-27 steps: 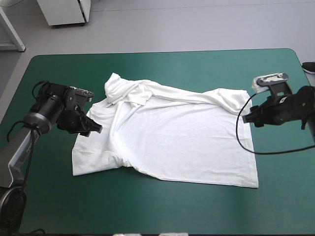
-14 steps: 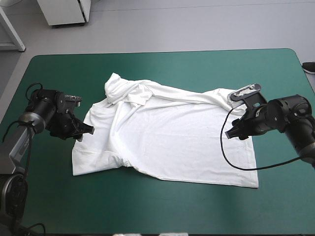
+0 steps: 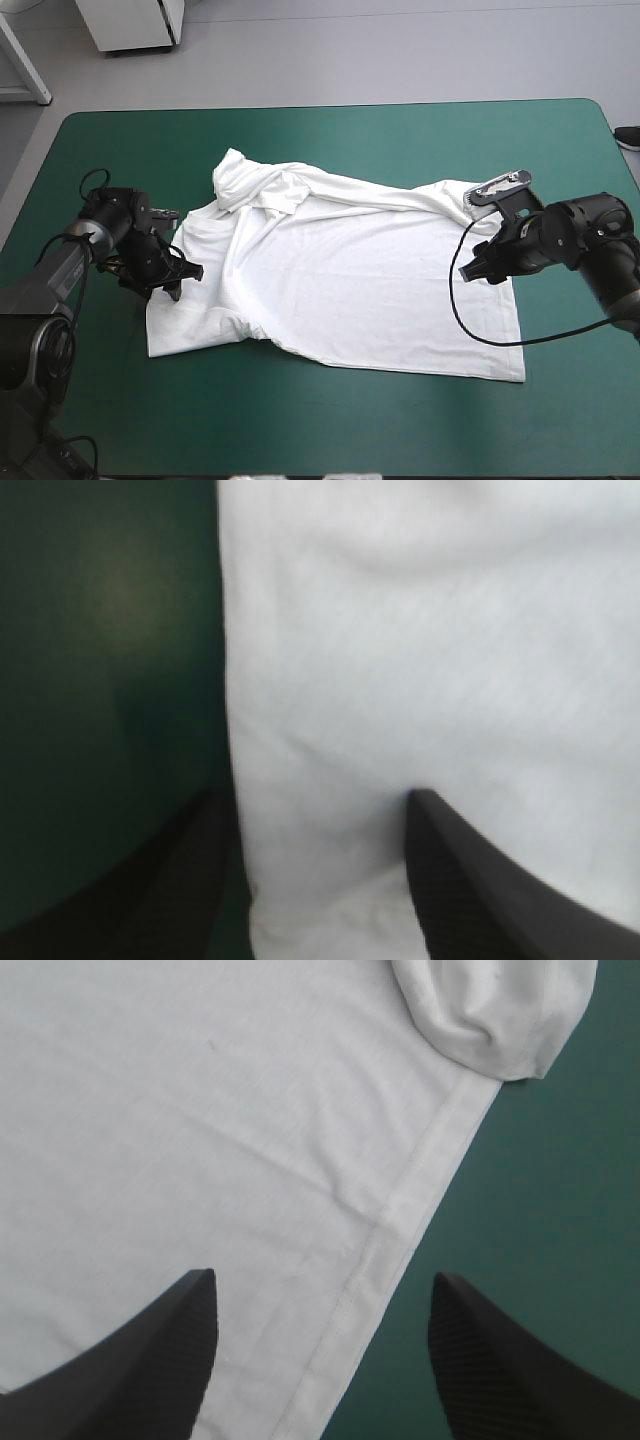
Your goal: Fold the cloth
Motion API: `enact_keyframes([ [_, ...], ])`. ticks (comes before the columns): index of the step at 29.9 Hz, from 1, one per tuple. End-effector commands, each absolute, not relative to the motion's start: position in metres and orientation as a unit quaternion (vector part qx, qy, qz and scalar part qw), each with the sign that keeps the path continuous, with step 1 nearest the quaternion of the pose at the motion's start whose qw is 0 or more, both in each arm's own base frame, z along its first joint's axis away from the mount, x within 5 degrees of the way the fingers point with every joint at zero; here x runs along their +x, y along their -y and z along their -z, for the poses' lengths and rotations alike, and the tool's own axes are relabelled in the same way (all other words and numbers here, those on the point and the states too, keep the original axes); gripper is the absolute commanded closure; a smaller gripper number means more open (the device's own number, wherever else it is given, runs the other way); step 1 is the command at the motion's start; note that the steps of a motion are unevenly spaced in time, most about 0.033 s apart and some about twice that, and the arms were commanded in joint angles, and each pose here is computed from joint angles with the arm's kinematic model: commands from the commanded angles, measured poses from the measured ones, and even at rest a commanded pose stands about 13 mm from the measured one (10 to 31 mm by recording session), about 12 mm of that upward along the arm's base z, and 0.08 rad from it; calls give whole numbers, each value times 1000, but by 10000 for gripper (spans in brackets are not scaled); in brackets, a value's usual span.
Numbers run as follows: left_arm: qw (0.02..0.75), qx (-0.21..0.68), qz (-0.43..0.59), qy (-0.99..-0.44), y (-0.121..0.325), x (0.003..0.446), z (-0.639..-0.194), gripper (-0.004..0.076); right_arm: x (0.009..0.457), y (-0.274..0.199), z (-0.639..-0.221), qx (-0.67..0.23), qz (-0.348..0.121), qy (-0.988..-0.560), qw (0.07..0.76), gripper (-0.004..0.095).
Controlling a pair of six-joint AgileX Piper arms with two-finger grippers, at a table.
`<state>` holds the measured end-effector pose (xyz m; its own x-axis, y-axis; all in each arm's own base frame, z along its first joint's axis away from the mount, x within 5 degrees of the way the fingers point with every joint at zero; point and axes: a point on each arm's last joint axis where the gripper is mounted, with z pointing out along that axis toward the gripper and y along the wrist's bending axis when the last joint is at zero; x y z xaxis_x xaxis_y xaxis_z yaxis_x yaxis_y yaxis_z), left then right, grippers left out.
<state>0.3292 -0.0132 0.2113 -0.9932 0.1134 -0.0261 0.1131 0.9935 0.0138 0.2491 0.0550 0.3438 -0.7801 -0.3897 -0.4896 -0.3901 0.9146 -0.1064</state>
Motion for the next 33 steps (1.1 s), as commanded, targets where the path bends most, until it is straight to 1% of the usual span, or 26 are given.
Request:
enact_keyframes([
  [1, 35, 53, 9, -998, 16, 332, -222, 326, 246, -53, -361, -207, 8, -930, 302, 327],
  [2, 34, 51, 17, -998, 17, 332, -221, 348, 246, -53, -361, -207, 9, -930, 302, 327],
  [4, 31, 47, 25, -998, 19, 333, -219, 453, 246, -52, -361, -208, 13, -930, 302, 327],
  [7, 24, 45, 31, -998, 20, 332, -217, 738, 246, -52, -361, -208, 13, -930, 303, 331],
  [8, 28, 42, 31, -998, 20, 333, -217, 726, 246, -52, -361, -208, 13, -930, 303, 331],
  [11, 42, 22, 30, -998, 15, 336, -217, 733, 246, -52, -361, -208, 13, -930, 303, 331],
  [16, 70, -43, 0, -997, -17, 344, -228, 733, 246, -52, -361, -206, 12, -930, 303, 331],
  [19, 99, -72, -35, -992, -44, 352, -246, 733, 247, -53, -361, -206, 12, -930, 305, 331],
  [23, 163, -106, -80, -978, -79, 365, -283, 733, 247, -58, -362, -214, 7, -925, 313, 331],
  [27, 229, -147, -93, -958, -112, 380, -320, 733, 245, -69, -363, -234, 0, -919, 318, 331],
  [30, 266, -165, -100, -944, -132, 394, -335, 733, 242, -77, -363, -250, -4, -914, 318, 331],
  [33, 283, -174, -103, -937, -144, 410, -338, 733, 240, -85, -363, -265, -7, -910, 318, 331],
])
